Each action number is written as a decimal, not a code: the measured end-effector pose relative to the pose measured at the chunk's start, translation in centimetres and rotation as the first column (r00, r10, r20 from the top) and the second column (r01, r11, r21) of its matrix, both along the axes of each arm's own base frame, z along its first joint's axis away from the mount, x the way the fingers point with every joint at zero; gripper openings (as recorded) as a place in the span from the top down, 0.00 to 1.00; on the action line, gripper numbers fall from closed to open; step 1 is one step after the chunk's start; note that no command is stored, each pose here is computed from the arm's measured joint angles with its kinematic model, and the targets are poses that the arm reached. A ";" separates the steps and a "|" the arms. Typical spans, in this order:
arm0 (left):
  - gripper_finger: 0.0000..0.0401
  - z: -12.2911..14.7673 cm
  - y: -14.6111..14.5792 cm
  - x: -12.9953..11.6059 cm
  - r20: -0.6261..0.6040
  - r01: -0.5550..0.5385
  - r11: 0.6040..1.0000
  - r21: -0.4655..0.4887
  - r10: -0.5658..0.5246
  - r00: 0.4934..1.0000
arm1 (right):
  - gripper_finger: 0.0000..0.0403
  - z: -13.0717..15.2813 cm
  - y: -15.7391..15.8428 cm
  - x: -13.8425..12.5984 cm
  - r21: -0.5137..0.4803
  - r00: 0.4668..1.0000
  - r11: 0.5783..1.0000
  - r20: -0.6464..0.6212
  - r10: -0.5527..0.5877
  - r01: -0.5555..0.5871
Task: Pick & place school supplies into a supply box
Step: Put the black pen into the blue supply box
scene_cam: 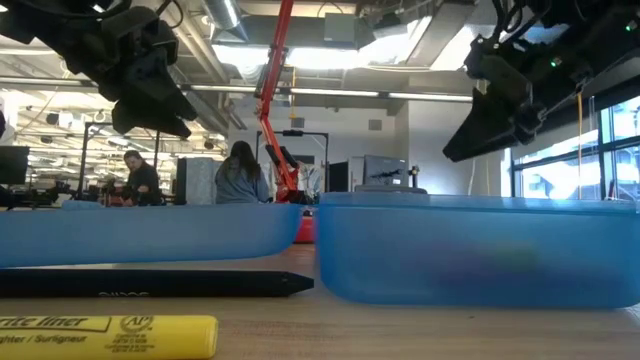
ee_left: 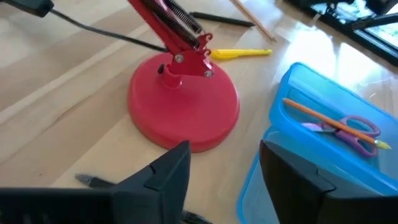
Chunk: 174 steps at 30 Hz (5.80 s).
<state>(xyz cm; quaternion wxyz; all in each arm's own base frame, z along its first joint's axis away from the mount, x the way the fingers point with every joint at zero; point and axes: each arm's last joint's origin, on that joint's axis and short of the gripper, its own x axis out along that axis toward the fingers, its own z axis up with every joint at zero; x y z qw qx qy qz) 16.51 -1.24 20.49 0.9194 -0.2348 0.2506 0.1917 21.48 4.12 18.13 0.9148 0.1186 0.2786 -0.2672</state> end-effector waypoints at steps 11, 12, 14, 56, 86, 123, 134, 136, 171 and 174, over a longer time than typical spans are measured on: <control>0.32 -0.2 -0.2 0.0 -0.011 0.037 0.997 -0.072 -0.038 0.999 | 0.62 0.0 0.0 0.0 -0.005 1.000 1.000 -0.005 0.007 -0.008; 0.32 -0.2 -0.2 0.1 -0.002 0.017 0.995 -0.094 -0.017 1.000 | 0.62 0.0 0.0 0.0 -0.011 1.000 1.000 -0.010 0.016 -0.016; 0.32 -0.4 -0.2 0.1 -0.012 -0.030 0.991 -0.131 0.028 1.000 | 0.62 0.0 0.0 0.0 -0.024 0.999 0.999 -0.020 0.031 -0.031; 0.54 -7.8 0.3 9.4 -0.678 -0.544 0.834 -0.099 0.343 0.650 | 0.62 -0.2 -0.1 -0.1 -0.135 0.971 0.970 -0.158 0.182 -0.204; 0.91 -6.3 0.4 8.6 -0.652 -0.456 0.886 -0.084 0.297 0.698 | 0.62 -0.5 -0.1 -0.3 -0.119 0.960 0.967 -0.198 0.199 -0.225; 0.92 -2.7 -14.1 23.0 -0.236 -0.096 0.933 -0.348 0.012 0.972 | 0.62 -0.7 -0.9 -0.5 -0.219 0.914 0.922 -0.327 0.240 -0.320; 0.89 -4.7 -13.9 24.5 -0.261 -0.207 0.886 -0.414 0.102 0.960 | 0.62 -0.8 -0.9 -0.5 -0.222 0.871 0.883 -0.380 0.312 -0.413; 0.88 -5.0 -13.8 24.4 -0.269 -0.216 0.888 -0.406 0.110 0.957 | 0.62 -0.8 -0.8 -0.5 -0.203 0.861 0.878 -0.381 0.336 -0.433; 0.64 1.0 -13.8 15.9 -0.492 -0.599 0.779 -0.185 0.454 0.743 | 0.62 -1.2 -0.7 -0.9 -0.118 0.815 0.865 -0.418 0.403 -0.488; 0.64 0.9 -14.1 14.2 -0.554 -0.692 0.714 -0.109 0.534 0.639 | 0.62 -1.2 -0.7 -0.9 -0.119 0.815 0.865 -0.417 0.402 -0.487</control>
